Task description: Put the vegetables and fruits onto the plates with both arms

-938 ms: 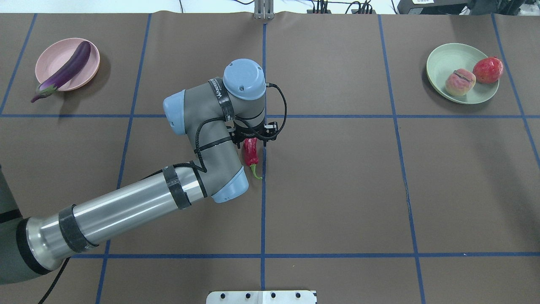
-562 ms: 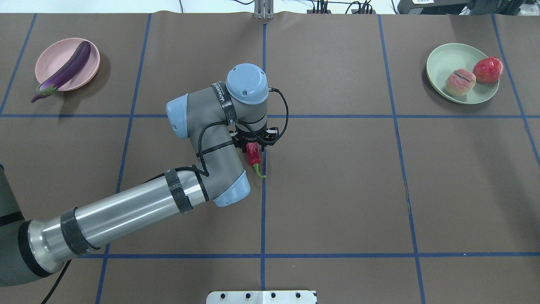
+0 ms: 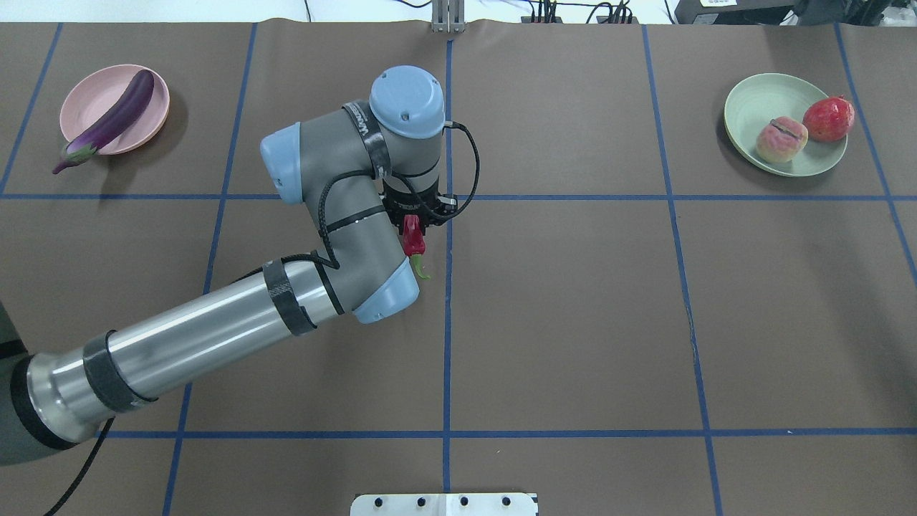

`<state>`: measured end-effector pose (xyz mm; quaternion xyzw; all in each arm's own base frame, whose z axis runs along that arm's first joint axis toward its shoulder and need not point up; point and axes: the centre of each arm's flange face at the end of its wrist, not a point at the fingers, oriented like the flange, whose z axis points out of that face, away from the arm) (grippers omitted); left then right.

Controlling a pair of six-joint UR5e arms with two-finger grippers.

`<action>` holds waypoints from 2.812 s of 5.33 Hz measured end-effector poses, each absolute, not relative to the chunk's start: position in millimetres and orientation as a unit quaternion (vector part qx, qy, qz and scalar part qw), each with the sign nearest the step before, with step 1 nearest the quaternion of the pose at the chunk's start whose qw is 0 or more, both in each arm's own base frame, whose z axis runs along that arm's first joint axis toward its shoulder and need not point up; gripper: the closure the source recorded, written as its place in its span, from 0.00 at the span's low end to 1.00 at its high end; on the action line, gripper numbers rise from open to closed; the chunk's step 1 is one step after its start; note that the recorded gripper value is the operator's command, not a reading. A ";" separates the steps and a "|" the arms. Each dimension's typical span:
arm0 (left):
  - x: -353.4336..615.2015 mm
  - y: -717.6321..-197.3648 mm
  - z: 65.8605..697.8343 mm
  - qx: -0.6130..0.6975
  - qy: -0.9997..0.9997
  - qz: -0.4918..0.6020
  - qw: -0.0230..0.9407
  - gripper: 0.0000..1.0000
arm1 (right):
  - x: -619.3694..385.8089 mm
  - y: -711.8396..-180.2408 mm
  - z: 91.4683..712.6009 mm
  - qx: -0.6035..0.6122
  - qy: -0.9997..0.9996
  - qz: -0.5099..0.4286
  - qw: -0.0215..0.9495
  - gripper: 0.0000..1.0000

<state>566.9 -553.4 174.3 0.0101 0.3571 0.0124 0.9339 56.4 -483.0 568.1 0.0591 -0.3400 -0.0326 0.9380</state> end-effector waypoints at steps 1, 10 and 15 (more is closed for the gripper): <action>505.2 -604.3 176.0 0.045 0.344 0.035 0.937 1.00 | 56.2 -483.1 568.2 0.059 -0.340 -0.033 0.938 0.00; 189.2 -732.3 570.4 0.125 0.250 0.163 0.946 0.00 | 54.3 -483.7 570.9 0.057 -0.338 -0.035 0.939 0.00; 9.8 -605.7 554.3 0.089 0.381 0.051 0.919 0.00 | 54.0 -483.3 566.9 0.060 -0.339 -0.036 0.938 0.00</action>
